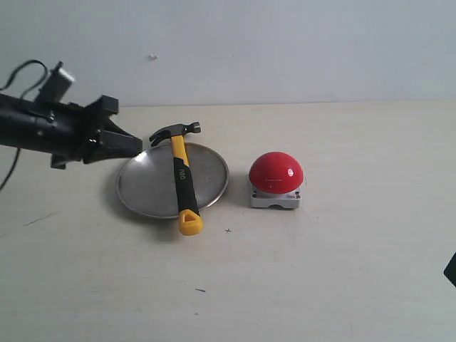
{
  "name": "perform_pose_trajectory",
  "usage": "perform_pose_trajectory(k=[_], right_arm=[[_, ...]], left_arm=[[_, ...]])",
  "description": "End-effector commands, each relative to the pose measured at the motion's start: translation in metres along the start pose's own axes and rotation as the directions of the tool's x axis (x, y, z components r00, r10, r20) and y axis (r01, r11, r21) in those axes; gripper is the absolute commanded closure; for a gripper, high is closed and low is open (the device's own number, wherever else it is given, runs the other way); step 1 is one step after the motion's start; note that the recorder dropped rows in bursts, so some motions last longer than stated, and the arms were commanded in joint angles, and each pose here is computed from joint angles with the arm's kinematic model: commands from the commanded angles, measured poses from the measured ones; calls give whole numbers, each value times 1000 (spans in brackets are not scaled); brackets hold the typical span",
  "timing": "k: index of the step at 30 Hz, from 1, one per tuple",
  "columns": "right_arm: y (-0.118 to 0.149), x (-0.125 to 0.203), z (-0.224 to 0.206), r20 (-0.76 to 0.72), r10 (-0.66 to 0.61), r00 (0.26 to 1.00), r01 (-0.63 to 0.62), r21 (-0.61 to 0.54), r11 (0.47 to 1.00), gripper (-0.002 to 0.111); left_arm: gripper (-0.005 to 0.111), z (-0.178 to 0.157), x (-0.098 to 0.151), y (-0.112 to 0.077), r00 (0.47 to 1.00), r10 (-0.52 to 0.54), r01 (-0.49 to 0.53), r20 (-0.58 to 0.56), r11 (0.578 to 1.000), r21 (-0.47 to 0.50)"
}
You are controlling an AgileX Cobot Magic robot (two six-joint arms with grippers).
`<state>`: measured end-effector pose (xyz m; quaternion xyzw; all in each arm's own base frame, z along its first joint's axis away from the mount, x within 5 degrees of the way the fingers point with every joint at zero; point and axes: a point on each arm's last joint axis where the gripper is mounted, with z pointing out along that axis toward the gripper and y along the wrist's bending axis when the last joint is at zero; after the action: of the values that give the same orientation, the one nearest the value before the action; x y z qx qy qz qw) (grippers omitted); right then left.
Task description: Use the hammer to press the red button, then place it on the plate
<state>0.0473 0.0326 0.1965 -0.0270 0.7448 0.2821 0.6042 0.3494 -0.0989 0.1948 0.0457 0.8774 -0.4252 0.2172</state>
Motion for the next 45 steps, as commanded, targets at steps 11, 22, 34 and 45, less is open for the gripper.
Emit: perform_pose_trajectory(k=[11,22,34,45], right_arm=[[-1,1,0,0,-15,1000,15,2,1000,108],[-1,1,0,0,-15,1000,15,2,1000,108],[-1,1,0,0,-15,1000,15,2,1000,108],[-1,1,0,0,-15,1000,15,2,1000,108]], left_arm=[[107,-137,88,-101,754,453,-424,476,889,-174],[107,-186,195,-116,503,539,-479,676,825,-301],[107,-189,213,-57,477,408,-48,779,897,-440],[107,-183,216,-55,501,411,-83,762,899,-431]])
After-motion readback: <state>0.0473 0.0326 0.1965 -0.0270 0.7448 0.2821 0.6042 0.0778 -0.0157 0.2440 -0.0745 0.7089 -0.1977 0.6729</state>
